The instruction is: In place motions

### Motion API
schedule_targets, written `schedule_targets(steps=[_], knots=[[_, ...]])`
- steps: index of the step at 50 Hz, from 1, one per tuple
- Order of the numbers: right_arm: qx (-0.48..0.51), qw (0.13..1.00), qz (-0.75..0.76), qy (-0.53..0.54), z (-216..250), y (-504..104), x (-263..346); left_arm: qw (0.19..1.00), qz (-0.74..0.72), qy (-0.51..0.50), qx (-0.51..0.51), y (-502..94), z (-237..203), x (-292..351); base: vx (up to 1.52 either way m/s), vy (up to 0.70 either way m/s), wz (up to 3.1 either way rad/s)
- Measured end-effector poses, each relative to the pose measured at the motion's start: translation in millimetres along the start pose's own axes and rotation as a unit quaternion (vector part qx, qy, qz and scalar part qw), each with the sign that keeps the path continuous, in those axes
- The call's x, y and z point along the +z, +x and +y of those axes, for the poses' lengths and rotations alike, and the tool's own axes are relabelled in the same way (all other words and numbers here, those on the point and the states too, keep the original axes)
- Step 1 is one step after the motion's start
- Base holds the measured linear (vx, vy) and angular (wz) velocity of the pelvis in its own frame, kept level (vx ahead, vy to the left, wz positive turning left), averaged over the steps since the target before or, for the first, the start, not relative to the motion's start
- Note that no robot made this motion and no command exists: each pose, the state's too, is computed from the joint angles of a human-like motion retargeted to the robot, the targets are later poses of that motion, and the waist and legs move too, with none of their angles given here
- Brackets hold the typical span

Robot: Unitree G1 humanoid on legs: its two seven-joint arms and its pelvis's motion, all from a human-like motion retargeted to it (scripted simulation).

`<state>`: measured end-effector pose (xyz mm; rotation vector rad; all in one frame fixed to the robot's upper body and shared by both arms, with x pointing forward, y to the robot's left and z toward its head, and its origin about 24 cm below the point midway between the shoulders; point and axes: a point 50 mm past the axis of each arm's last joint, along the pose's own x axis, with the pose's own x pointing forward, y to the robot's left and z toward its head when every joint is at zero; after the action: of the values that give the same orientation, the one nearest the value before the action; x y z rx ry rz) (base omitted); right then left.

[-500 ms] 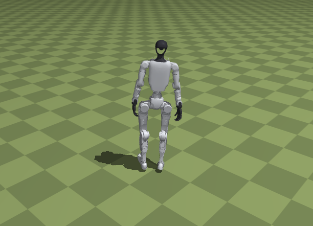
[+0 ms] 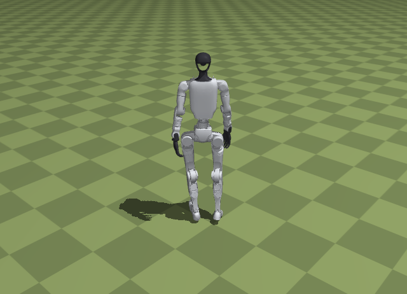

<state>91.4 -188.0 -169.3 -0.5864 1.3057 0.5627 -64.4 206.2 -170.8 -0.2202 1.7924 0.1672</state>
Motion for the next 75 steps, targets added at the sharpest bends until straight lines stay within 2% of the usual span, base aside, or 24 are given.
schedule_targets(steps=[5, 8, 14, 19, 24, 31, 38, 51, 55, 58, 61, 66, 75], knots=[[-0.020, 0.997, 0.048, -0.049, -6, -2, -22, 1.000, -0.008, -0.008, 0.017, -2, 6, 9, 0.10, 0.05, -0.01], [-0.019, 0.996, 0.081, -0.034, 2, -4, -44, 1.000, -0.011, -0.005, 0.021, -5, 9, 20, 0.05, 0.03, 0.66], [0.023, 0.978, 0.166, 0.124, 37, -15, -98, 0.998, -0.057, 0.027, 0.021, -12, 7, 57, 0.05, 0.00, 0.69], [0.041, 0.939, 0.203, 0.276, 62, -24, -120, 0.992, -0.115, 0.057, 0.015, -22, 0, 96, -0.06, -0.01, 0.33], [0.051, 0.916, 0.219, 0.333, 81, -28, -129, 0.986, -0.144, 0.087, 0.013, -27, -8, 115, -0.04, -0.01, 0.02], [0.050, 0.937, 0.188, 0.292, 71, -22, -118, 0.981, -0.164, 0.104, -0.009, -28, -24, 123, -0.04, 0.01, -0.13], [0.026, 0.952, 0.155, 0.261, 54, -15, -100, 0.987, -0.127, 0.096, -0.002, -16, -23, 92, -0.03, -0.03, -0.56], [0.005, 0.991, 0.028, 0.130, 7, -1, -23, 0.998, 0.050, -0.045, -0.001, 0, -12, -10, -0.14, -0.12, -0.44], [-0.031, 0.995, -0.035, 0.088, -21, -3, 14, 0.993, 0.016, -0.113, -0.030, 3, -31, -2, -0.33, -0.13, 0.08], [-0.050, 0.994, -0.075, 0.060, -33, -6, 34, 0.992, -0.015, -0.114, -0.043, 1, -36, 21, -0.33, -0.05, 0.58], [-0.051, 0.994, -0.069, 0.063, -26, -5, 26, 0.997, -0.032, -0.063, -0.042, -2, -33, 39, -0.11, -0.01, 0.14], [0.008, 0.993, 0.032, 0.110, 11, -1, -30, 0.996, -0.075, 0.025, -0.029, -6, -28, 60, 0.06, -0.07, -0.39], [0.063, 0.973, 0.163, 0.149, 51, -14, -96, 0.992, -0.116, 0.025, -0.033, -10, -29, 77, -0.13, -0.03, 0.03]])
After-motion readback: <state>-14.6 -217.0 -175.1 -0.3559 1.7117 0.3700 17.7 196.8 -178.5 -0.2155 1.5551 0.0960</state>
